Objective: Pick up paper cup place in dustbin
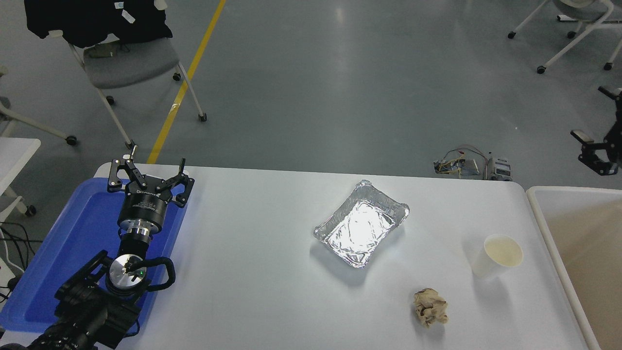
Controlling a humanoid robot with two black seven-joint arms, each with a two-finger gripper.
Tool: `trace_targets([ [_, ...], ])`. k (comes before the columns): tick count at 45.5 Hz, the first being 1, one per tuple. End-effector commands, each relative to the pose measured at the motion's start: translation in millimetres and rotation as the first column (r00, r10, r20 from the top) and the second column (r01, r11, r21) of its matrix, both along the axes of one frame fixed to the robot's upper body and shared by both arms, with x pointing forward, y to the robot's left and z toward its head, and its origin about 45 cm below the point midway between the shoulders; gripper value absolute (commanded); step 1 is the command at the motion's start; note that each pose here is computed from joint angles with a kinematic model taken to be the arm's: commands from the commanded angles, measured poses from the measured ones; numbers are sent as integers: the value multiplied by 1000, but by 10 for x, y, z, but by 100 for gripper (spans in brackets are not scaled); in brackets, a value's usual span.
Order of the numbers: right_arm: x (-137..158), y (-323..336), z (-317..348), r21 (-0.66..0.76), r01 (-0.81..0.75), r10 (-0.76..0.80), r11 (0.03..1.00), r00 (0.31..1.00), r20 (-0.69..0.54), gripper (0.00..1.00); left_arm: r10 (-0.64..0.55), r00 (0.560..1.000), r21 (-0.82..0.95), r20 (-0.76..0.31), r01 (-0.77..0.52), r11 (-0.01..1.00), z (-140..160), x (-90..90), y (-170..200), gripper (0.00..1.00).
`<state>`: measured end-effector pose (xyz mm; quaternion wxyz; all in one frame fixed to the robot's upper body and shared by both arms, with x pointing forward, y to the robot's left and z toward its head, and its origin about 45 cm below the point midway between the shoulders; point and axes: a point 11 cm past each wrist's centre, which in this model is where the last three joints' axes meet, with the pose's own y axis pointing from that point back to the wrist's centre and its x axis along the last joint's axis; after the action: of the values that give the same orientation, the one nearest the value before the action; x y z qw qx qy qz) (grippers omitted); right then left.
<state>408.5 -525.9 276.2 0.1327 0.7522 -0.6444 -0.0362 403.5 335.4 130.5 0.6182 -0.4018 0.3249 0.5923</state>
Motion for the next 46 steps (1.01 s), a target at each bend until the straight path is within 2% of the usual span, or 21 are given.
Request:
trace_targets([
  [1,29,16,275,-236,-130,105,963,988,-112,100,1,1000,0,0,-1,1000,1,0,2,100],
  [7,97,136,405,-364,-245,178,898,962,-207,100,-1,1000,0,0,1,1000,0,0,-1,100],
  [18,188,334,769,-470,-408,234,783,893,-385,100,-1,1000,0,0,1,1000,0,0,-1,100],
  [28,219,538,942,-525,-561,205,640,784,-586,100,-1,1000,0,0,1,1000,0,0,-1,100],
  [37,252,802,1054,-549,-674,165,494,693,-702,100,-1,1000,0,0,1,1000,0,0,-1,100],
  [46,121,1095,1054,-502,-767,160,399,597,-786,100,-1,1000,0,0,1,1000,0,0,-1,100],
])
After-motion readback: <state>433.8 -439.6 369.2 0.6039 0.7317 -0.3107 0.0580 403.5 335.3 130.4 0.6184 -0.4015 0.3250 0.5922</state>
